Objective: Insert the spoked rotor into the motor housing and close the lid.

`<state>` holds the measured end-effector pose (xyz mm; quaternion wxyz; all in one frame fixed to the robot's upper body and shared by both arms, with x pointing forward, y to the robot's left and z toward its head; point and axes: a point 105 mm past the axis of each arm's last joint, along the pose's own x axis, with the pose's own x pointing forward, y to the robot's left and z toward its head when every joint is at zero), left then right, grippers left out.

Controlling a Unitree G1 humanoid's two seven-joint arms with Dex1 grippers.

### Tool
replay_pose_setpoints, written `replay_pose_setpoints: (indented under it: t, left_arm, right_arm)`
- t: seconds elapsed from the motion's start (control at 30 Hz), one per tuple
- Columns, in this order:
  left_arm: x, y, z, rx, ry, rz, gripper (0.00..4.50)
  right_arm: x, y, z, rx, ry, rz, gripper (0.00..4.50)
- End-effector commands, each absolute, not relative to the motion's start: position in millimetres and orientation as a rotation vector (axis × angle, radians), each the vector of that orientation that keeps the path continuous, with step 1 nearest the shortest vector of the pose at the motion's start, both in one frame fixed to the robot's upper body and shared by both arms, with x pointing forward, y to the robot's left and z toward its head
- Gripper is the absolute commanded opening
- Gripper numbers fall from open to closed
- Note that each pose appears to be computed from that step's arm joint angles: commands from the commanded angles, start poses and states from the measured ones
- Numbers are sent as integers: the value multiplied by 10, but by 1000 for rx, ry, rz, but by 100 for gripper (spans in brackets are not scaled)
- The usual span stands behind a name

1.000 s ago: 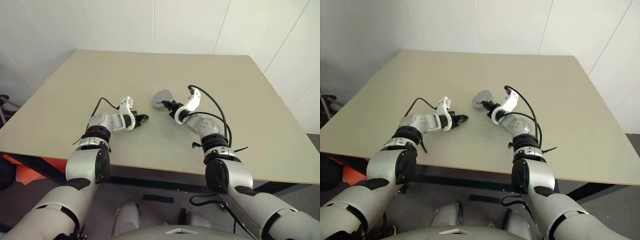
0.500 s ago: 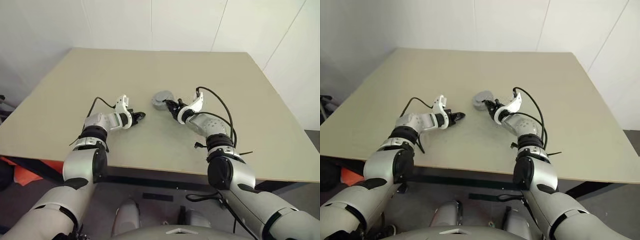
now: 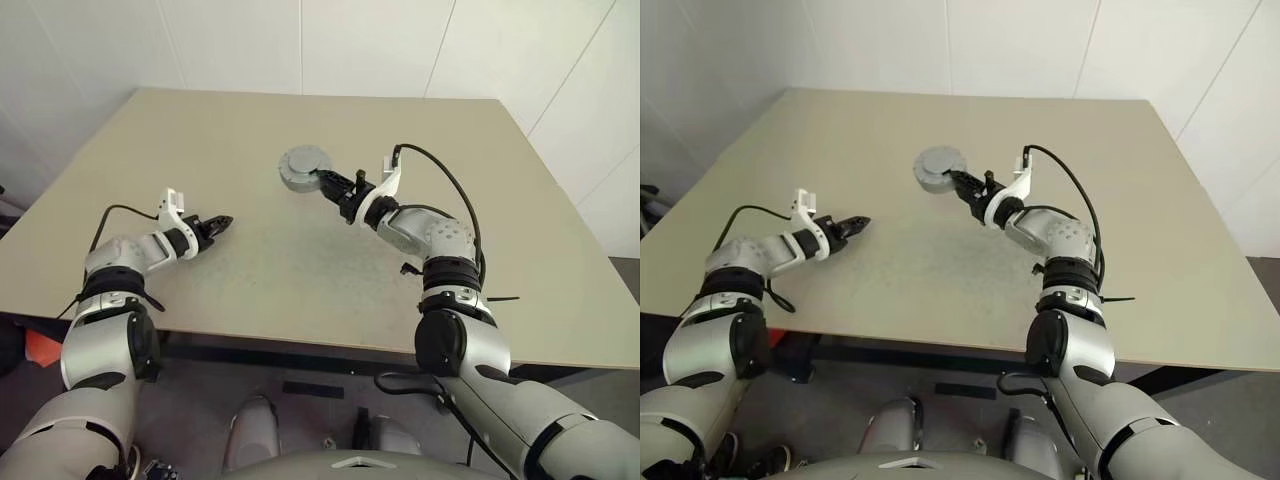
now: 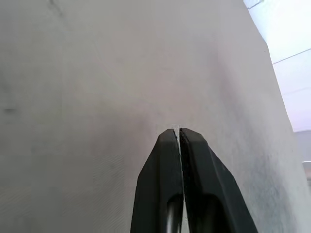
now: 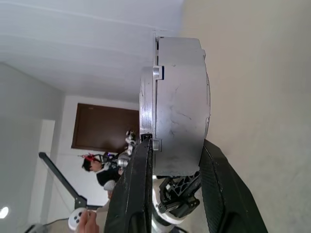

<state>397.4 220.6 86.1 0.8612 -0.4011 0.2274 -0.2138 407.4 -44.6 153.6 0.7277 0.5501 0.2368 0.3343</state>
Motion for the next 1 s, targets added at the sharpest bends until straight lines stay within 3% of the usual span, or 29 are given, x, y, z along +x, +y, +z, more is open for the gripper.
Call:
replay_pose_setpoints:
  t: [0.03, 0.3, 1.0]
  left_arm:
    - [3989, 2294, 1203, -897, 344, -517, 162]
    - [3818, 2145, 1585, -1104, 264, -735, 444]
    - [3890, 1685, 1647, -1211, 330, -854, 448]
  right_arm:
    - [4028, -398, 1850, 1207, 437, 855, 117]
    - [3955, -296, 1761, 1166, 500, 889, 117]
    - [3705, -106, 1967, 1109, 482, 1046, 117]
